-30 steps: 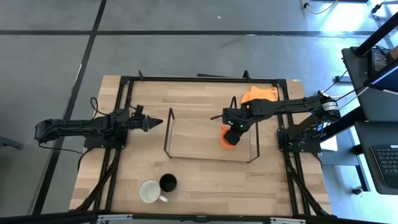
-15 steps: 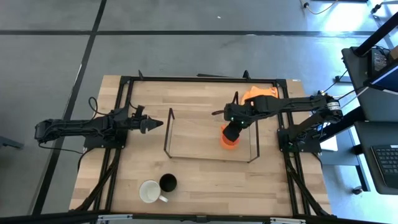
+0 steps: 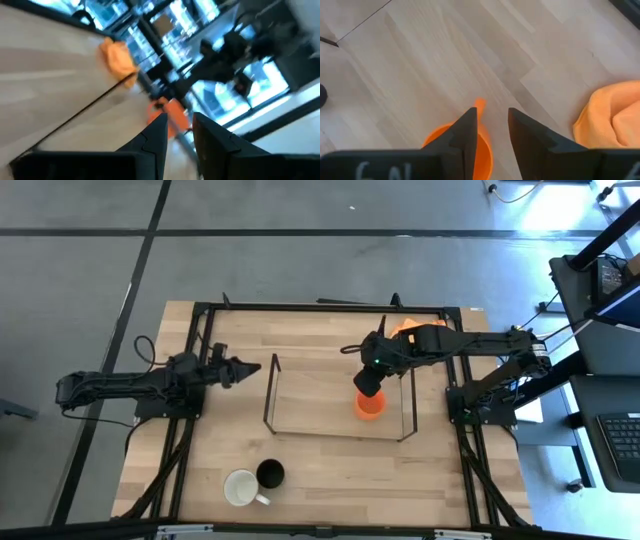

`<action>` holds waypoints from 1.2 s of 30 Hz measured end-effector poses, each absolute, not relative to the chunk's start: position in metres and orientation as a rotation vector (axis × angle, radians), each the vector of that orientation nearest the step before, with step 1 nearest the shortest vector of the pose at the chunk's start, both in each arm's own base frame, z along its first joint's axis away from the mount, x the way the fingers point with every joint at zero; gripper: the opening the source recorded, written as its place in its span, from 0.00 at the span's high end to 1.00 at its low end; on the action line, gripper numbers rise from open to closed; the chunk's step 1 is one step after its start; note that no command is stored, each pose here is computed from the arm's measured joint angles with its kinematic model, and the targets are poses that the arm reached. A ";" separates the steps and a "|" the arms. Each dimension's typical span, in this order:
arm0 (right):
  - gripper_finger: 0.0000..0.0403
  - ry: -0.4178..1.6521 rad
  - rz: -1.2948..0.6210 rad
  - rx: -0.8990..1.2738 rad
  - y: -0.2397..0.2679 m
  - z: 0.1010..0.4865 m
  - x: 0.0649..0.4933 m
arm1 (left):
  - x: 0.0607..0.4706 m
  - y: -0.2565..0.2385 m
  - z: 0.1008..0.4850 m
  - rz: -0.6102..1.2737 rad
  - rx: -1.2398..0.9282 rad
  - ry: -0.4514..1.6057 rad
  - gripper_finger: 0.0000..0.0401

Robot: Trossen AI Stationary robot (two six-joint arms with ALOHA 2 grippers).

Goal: Stack small to large cups/mugs on shelf
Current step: Put the orange mug on the shelf

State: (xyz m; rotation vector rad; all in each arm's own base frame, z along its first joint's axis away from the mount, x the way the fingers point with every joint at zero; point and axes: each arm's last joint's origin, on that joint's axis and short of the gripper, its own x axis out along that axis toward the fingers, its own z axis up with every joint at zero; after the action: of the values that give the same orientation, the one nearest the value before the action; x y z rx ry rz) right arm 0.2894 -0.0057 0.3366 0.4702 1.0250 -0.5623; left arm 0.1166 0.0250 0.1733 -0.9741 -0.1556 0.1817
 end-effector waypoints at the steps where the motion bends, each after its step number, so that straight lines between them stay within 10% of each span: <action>1: 0.72 1.024 -0.564 0.474 -0.006 0.337 0.289 | 0.116 0.025 0.176 0.172 -0.983 -0.181 0.79; 9: 0.72 1.026 -0.561 0.514 -0.005 0.336 0.289 | 0.113 0.024 0.251 0.112 -0.837 -0.285 0.81; 18: 0.77 1.032 -0.557 0.544 -0.004 0.336 0.289 | 0.130 0.025 0.339 0.152 -0.552 0.036 0.99; 23: 0.97 1.070 -0.566 0.545 -0.004 0.335 0.285 | 0.175 0.036 0.350 0.145 -0.452 0.182 1.00; 36: 0.99 1.049 -0.665 0.699 -0.011 0.333 0.286 | 0.253 0.091 0.340 0.071 -0.445 0.361 1.00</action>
State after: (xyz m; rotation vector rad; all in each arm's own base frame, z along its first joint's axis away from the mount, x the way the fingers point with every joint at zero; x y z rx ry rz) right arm 0.2860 -0.0107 0.3327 0.6990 1.0493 -0.6653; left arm 0.2533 0.0906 0.3400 -0.4446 0.3615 0.0708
